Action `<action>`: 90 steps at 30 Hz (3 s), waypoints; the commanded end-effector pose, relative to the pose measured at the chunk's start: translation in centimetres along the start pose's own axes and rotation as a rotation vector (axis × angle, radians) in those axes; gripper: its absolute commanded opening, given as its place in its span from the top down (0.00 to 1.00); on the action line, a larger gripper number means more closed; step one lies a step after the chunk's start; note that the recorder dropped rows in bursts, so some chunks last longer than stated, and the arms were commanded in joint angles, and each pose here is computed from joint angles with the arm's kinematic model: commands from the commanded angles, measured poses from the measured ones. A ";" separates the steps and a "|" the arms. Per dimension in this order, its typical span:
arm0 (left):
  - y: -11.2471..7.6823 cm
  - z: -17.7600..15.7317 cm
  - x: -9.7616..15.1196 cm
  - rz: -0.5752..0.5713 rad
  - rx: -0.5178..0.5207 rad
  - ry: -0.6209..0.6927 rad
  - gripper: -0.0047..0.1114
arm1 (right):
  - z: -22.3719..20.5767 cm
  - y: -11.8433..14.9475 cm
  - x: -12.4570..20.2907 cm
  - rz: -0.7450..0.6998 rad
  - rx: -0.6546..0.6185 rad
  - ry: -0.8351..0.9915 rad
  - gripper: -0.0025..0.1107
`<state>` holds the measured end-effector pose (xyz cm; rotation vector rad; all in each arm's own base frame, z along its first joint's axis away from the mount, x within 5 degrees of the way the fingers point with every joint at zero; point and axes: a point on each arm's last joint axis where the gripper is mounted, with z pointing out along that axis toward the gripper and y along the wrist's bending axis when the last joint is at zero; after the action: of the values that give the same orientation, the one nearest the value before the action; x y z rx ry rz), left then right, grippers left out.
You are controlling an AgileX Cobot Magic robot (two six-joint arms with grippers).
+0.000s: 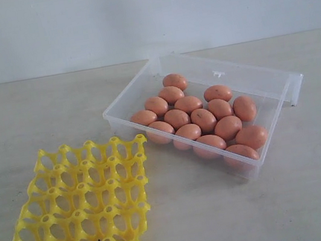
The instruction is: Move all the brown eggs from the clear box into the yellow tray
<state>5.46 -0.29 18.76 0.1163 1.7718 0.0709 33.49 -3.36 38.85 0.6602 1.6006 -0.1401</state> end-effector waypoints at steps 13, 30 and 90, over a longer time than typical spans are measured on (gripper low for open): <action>0.0 0.0 0.0 0.006 0.000 -0.009 1.00 | -3.3 2.3 2.5 -0.463 -0.489 0.734 0.98; 0.0 0.0 0.0 0.006 0.000 -0.009 1.00 | -1.0 11.0 15.9 -0.645 -0.759 1.282 0.55; 0.0 0.0 0.0 0.006 0.000 -0.009 1.00 | 3.5 11.3 24.8 -0.636 -0.368 1.113 0.98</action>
<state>5.46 -0.28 18.78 0.1160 1.7700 0.0713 42.64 11.78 15.39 -0.1254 2.8948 0.0670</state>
